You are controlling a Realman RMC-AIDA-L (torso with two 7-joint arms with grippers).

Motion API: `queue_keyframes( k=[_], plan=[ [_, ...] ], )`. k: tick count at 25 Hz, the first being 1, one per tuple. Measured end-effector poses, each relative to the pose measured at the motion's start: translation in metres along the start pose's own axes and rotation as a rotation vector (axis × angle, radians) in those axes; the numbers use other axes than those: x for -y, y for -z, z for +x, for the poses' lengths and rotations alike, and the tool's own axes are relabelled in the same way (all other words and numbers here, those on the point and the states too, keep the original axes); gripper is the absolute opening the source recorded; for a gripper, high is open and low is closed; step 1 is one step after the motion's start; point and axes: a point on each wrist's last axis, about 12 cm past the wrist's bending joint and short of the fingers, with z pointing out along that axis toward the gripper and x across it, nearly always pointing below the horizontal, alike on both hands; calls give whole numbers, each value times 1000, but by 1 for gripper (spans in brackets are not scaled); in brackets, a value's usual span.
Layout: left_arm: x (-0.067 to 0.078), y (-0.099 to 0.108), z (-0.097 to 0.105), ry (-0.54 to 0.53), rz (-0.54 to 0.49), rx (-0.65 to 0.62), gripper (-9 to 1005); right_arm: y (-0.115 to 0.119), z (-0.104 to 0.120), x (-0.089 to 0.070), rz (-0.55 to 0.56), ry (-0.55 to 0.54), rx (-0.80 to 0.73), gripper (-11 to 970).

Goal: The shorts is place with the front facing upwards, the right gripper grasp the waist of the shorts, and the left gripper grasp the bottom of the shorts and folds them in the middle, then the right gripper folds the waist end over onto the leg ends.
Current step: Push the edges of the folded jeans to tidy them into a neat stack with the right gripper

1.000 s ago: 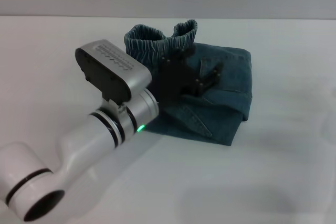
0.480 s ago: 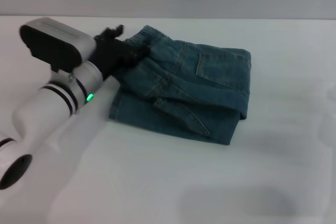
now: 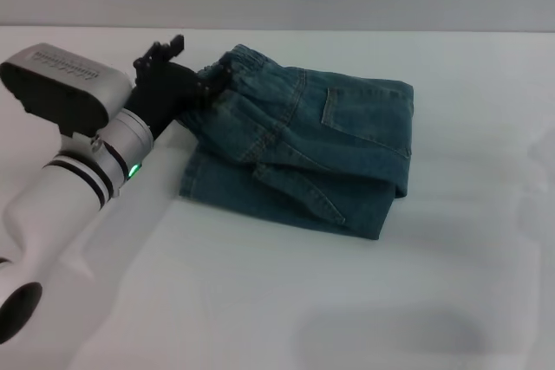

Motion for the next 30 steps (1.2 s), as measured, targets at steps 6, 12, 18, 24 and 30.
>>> queue_keyframes(
  k=[6,12,18,24,30],
  plan=[
    [8,8,-10,-44,-33,60,754,-1,-2,-6,-27,-28,6,2],
    [6,10,-13,-39,-62,63,755,8,-2,-40,-223,-15,24,7],
    [-4,17,-8,-14,-113,54,755,26,4,-75,-434,38,-3,19],
    [-11,22,-3,8,-147,42,754,54,15,-94,-594,79,-48,31],
    [-11,24,0,12,-151,31,755,76,22,-101,-685,92,-84,43]
  ],
)
